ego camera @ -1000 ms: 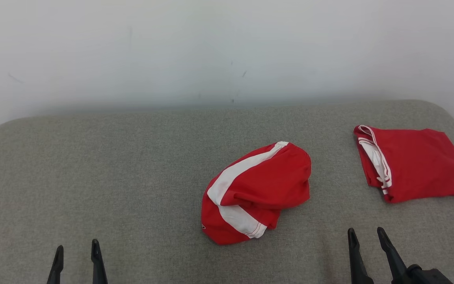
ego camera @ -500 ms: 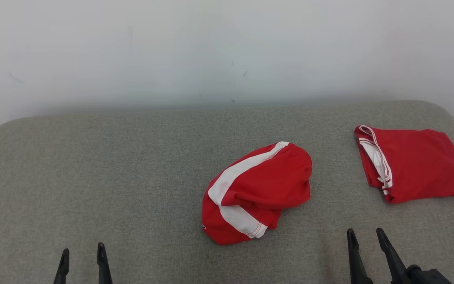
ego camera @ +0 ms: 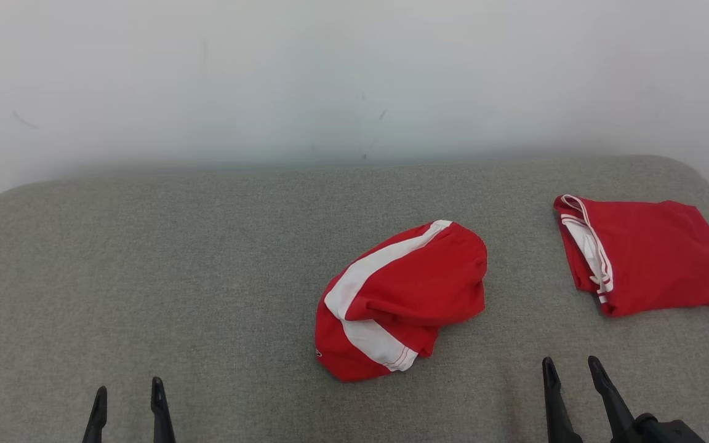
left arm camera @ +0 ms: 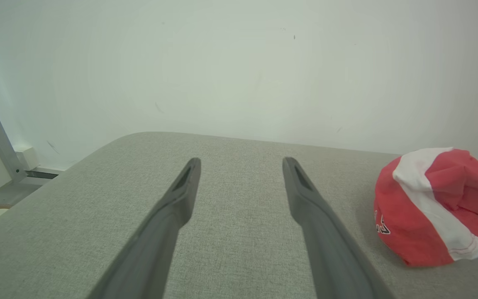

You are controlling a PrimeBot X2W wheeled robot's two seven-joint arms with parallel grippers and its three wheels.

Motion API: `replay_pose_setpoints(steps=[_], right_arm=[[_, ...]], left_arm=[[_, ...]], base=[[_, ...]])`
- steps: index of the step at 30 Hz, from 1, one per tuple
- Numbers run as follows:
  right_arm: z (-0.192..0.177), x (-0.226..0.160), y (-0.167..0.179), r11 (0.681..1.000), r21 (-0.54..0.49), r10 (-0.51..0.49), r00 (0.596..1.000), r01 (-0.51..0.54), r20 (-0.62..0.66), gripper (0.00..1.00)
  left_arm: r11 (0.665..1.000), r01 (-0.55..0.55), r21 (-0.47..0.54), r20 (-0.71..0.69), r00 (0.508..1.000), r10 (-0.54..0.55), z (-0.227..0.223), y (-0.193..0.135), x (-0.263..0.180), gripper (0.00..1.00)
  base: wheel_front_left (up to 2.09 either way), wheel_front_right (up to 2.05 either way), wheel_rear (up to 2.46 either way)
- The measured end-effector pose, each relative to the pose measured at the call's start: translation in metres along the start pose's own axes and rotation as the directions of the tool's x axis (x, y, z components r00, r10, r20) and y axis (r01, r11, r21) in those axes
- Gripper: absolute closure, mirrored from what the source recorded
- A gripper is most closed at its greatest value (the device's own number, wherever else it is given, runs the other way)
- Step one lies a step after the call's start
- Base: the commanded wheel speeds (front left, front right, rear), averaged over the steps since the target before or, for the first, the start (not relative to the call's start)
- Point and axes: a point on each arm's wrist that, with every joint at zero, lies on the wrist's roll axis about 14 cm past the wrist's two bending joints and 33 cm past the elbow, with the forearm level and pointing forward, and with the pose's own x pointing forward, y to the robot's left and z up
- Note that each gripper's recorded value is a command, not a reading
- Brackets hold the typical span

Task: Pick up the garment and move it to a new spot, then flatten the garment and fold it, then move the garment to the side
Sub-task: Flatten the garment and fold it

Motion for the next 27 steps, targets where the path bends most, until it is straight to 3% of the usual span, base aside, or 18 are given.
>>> replay_pose_setpoints(steps=[13,23,27], right_arm=[[0.000,0.000,0.000,1.000,0.000,0.000,1.000,0.000,0.000,0.00],[0.001,0.001,0.002,1.000,0.002,0.007,1.000,-0.007,0.003,0.00],[0.001,0.000,0.003,1.000,0.003,0.009,1.000,-0.009,0.005,0.00]], left_arm=[[1.000,-0.008,0.025,-0.020,1.000,0.009,-0.006,0.002,-0.002,0.00],[0.988,-0.008,0.155,-0.040,0.999,0.014,-0.013,0.007,-0.007,0.00],[0.987,-0.010,0.161,-0.039,0.999,0.016,-0.013,0.008,-0.007,0.00]], base=[[0.00,0.00,0.00],[0.00,0.00,0.00],[0.00,0.00,0.00]])
